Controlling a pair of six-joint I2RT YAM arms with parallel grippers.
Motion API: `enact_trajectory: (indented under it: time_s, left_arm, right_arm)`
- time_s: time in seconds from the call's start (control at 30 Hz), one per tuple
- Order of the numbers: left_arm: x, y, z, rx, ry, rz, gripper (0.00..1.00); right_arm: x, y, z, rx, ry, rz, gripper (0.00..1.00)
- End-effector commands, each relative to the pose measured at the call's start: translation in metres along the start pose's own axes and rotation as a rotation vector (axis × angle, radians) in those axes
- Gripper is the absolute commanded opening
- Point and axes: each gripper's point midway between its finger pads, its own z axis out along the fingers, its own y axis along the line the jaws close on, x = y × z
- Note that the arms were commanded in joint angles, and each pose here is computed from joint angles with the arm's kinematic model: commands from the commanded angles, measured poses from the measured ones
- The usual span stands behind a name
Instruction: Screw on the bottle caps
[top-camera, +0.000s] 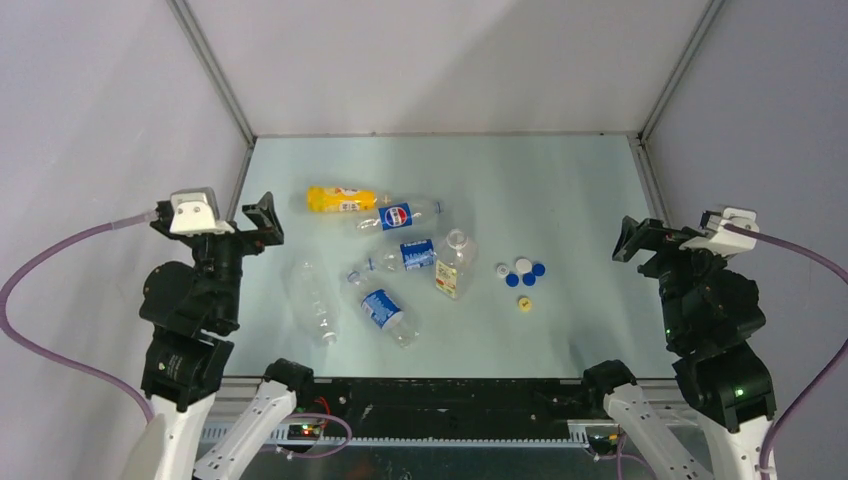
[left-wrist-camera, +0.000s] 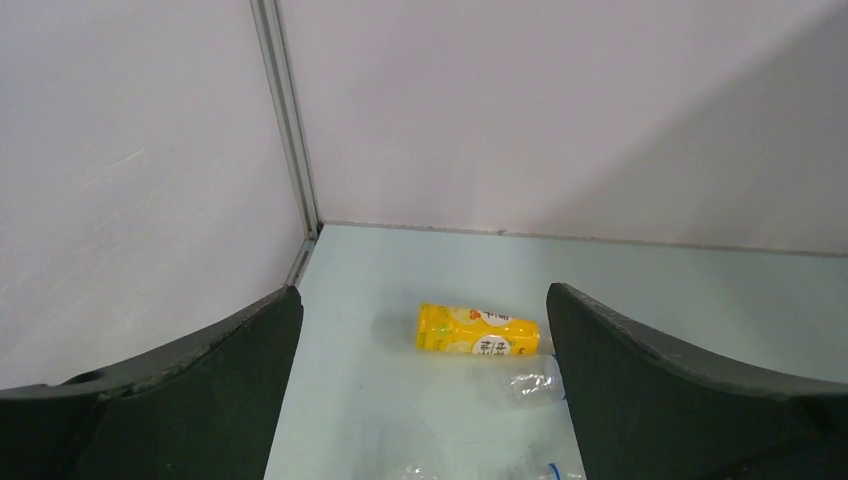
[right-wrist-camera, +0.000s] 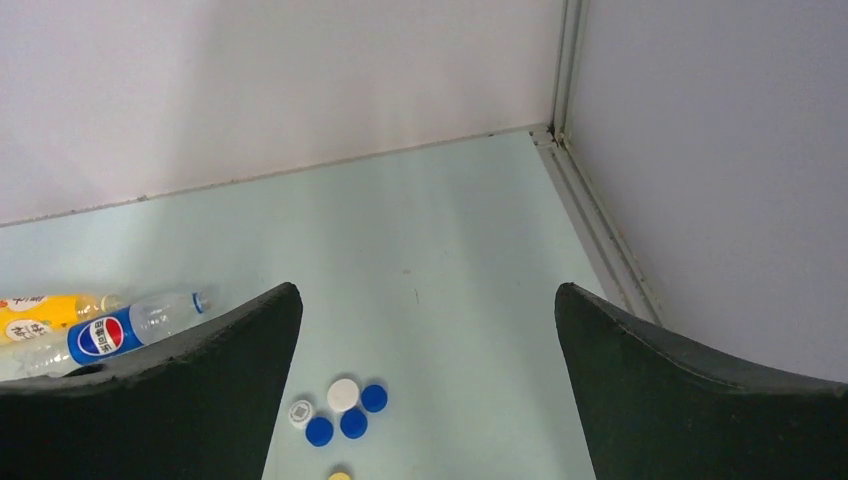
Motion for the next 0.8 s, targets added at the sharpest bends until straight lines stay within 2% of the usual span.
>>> enact_trajectory:
  time_s: [0.0,0.17,0.37,0.5,0.6,0.77]
  left_arm:
    - [-0.001,-0.012,0.01,0.034,-0.012,-0.034,1.0]
    - [0.025,-0.024,0.019,0.066,0.048,-0.038,1.0]
    - [0.068,-0.052,0.032,0.15,0.164,-0.077,1.0]
    - [0.097,-0.074,0.038,0.232,0.246,-0.09,1.0]
    - [0.126,-0.097,0.042,0.32,0.319,-0.112,1.0]
    - [0.165,-0.127,0.045,0.421,0.418,-0.155,1.0]
  right_arm:
    - [-0.003,0.005,0.004,-0.008,0.017,0.022,1.0]
    - [0.021,0.025,0.015,-0.078,0.123,0.016,1.0]
    - [0.07,0.057,0.037,-0.178,0.347,0.001,1.0]
    - [0.105,0.069,0.048,-0.185,0.503,0.015,1.0]
    - [0.114,0.082,0.057,-0.212,0.545,0.087,1.0]
    - [0.151,0.102,0.07,-0.325,0.577,0.096,1.0]
